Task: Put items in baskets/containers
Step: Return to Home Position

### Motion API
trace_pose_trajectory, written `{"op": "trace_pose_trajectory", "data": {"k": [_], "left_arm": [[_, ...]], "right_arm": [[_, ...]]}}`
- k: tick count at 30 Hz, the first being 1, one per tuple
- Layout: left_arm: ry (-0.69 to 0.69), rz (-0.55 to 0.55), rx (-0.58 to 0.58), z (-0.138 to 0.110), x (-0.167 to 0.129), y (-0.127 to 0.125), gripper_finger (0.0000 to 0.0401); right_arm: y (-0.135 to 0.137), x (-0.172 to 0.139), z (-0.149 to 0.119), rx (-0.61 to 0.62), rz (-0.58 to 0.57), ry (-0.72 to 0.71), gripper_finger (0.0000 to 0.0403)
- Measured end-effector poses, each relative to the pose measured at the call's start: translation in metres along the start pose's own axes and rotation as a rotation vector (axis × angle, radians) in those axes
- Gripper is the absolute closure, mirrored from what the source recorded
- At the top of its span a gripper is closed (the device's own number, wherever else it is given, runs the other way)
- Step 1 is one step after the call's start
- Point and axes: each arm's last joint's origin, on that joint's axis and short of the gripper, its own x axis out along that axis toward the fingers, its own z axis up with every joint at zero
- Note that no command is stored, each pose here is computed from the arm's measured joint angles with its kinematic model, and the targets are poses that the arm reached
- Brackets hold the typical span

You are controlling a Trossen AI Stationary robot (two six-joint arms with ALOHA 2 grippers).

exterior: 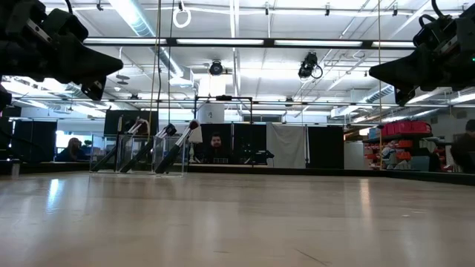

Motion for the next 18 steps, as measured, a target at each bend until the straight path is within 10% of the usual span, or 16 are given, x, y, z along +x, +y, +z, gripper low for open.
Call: {"op": "trace_pose_trajectory", "data": {"k": [18], "left_arm": [[0.000,-0.020,0.087,-0.0001,-0.0011,-0.0006,0.0380]], "right_arm": [[0.0000,0.0000,0.0000,0.000,0.000,0.000,0.0380]]}}
